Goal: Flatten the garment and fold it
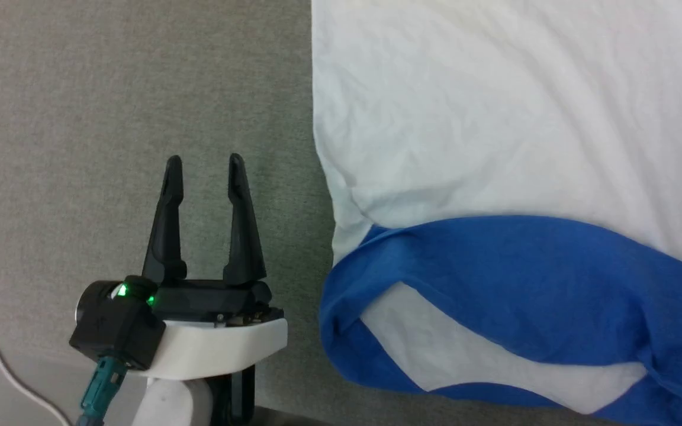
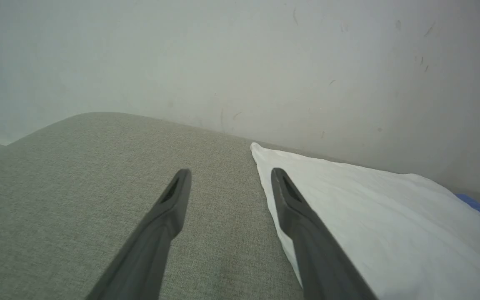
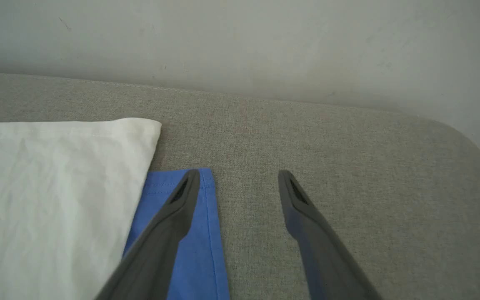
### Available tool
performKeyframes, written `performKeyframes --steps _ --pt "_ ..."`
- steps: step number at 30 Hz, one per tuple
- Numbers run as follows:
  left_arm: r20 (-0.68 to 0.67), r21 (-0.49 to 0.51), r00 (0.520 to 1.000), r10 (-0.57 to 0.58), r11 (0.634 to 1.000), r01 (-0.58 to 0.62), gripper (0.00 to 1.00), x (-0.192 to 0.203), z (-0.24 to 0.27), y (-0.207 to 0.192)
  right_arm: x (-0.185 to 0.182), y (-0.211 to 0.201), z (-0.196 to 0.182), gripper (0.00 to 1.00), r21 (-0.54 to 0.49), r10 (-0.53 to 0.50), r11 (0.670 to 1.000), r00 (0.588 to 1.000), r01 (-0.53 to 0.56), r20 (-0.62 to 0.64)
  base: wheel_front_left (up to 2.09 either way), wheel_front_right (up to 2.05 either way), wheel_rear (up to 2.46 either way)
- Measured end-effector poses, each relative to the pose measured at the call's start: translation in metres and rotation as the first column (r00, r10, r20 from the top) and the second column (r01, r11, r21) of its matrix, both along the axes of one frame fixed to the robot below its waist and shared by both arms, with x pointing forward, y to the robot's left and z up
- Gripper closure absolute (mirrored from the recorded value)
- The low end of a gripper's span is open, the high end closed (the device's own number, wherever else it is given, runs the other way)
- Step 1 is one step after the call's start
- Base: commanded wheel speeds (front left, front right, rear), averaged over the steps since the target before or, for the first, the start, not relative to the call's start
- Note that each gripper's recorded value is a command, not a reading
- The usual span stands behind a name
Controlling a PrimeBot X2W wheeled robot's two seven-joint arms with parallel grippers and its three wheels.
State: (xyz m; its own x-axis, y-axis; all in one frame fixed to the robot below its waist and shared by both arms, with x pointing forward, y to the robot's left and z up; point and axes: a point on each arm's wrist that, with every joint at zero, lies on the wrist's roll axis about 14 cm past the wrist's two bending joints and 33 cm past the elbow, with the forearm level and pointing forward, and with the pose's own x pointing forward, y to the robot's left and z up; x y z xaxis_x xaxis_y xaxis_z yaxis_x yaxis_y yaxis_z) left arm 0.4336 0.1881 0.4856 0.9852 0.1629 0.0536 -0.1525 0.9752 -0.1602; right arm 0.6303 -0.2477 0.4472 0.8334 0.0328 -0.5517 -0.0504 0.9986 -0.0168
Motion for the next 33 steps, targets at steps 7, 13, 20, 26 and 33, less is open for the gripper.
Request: performKeyframes --steps 7,13,20,26,33 --pt "-0.042 0.024 0.998 0.039 0.999 -0.038 0.0 -0.002 -0.013 0.012 0.004 0.019 -0.052 0.0 0.018 0.034 0.999 0.992 -0.032 -0.12 0.0 0.0 0.0" --pt "-0.062 0.036 0.997 0.051 0.998 -0.049 0.0 -0.001 -0.02 0.016 0.002 0.024 -0.079 0.51 0.028 0.044 0.999 0.983 -0.04 -0.178 0.0 0.0 0.0" --pt "-0.059 0.036 0.997 0.042 0.999 -0.04 0.0 0.004 -0.022 0.014 0.005 0.022 -0.076 1.0 0.021 0.041 0.999 0.988 -0.038 -0.151 0.0 0.0 0.0" --pt "-0.042 0.048 0.999 0.032 0.998 -0.03 0.0 0.004 -0.016 0.013 0.008 0.014 -0.05 1.0 0.049 0.008 0.999 0.999 -0.006 -0.035 0.0 0.0 0.0" --pt "0.002 0.048 1.0 0.017 0.999 -0.017 0.0 0.001 0.001 0.011 -0.005 -0.022 -0.006 1.0 0.082 -0.092 0.993 0.992 0.085 0.082 0.0 0.0 0.0"
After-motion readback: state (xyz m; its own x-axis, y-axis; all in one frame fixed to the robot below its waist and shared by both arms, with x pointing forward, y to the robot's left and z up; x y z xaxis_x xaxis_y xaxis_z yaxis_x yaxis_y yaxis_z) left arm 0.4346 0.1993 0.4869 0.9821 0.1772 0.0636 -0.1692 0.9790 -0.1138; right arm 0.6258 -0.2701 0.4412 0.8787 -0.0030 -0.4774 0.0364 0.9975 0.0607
